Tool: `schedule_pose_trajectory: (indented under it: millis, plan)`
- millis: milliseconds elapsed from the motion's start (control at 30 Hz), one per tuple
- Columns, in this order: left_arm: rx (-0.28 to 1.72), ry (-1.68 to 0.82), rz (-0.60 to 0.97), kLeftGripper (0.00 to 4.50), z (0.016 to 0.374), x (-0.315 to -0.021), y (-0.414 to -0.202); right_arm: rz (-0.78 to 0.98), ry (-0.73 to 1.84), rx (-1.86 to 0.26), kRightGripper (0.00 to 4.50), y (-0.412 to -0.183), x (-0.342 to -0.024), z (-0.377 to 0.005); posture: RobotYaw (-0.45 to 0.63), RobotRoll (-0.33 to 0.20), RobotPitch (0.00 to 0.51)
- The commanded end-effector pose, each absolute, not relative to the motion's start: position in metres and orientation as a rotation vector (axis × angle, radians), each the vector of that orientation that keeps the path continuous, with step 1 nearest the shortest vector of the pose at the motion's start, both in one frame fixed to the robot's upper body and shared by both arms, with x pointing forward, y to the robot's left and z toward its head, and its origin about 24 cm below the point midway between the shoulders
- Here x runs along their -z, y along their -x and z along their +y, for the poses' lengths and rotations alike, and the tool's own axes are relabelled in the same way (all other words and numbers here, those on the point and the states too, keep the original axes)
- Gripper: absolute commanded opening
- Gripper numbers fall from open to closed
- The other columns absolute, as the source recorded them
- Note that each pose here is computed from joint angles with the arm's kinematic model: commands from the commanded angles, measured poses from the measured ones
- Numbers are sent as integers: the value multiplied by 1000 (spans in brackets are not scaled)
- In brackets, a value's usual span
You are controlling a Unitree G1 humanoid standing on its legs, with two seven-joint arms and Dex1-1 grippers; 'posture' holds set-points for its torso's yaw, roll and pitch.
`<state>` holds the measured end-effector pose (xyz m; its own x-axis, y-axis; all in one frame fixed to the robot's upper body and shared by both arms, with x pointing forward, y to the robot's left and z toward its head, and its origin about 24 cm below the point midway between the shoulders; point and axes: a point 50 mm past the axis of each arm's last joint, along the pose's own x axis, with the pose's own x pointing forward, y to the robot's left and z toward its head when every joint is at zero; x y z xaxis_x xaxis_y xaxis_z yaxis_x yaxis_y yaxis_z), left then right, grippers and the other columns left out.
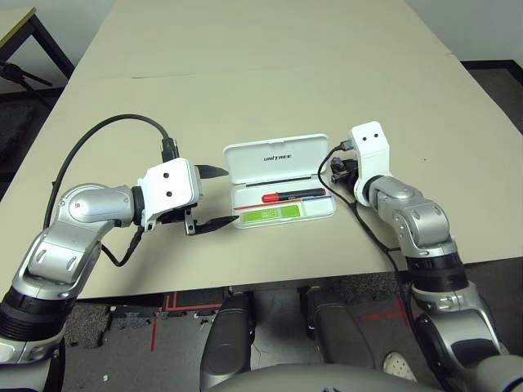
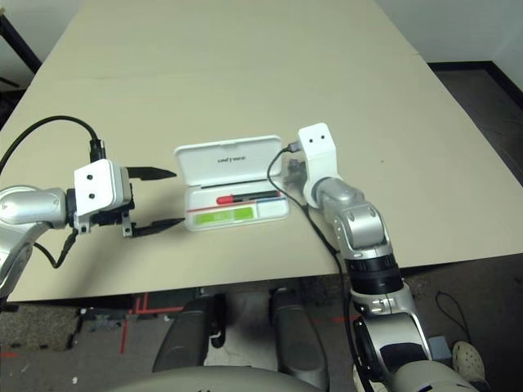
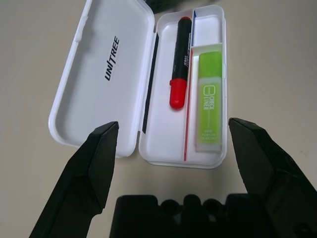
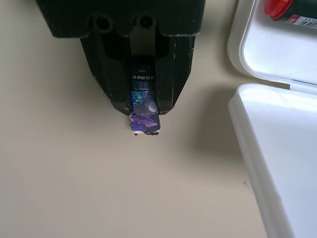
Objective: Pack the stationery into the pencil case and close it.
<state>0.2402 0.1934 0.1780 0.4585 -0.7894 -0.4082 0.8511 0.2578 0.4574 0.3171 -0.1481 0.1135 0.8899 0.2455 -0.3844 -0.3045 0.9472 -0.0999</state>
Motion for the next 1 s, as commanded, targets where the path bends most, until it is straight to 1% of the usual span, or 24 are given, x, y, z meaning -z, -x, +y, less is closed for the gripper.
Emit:
schedule_pose_trajectory:
  millis: [33, 133, 200, 433, 567, 700, 867, 1000]
  plan:
    - [1137, -701, 106, 4500, 189, -178, -238, 437, 174, -271, 351, -316, -108, -163, 23, 0, 185]
    - [1138, -703, 108, 4500, 190, -178, -238, 423, 217, -310, 351, -318, -119, -175, 22, 0, 185]
    - [1139, -703, 109, 4500, 189, -178, -238, 419, 271, -382, 351, -319, -128, -183, 22, 0, 185]
    - [1141, -707, 111, 4500, 189, -177, -238, 389, 492, -736, 351, -317, -163, -203, 17, 0, 184]
    - [1141, -706, 110, 4500, 189, -177, -238, 355, 595, -1013, 351, -307, -176, -202, 21, 0, 180]
    - [1140, -705, 111, 4500, 189, -177, -238, 318, 653, -1227, 351, -299, -182, -197, 23, 0, 180]
    - [1141, -705, 112, 4500, 189, -177, -237, 286, 725, -1395, 351, -300, -187, -185, 24, 0, 183]
    - [1141, -706, 114, 4500, 189, -177, -237, 294, 754, -1508, 351, -303, -187, -175, 31, 0, 186]
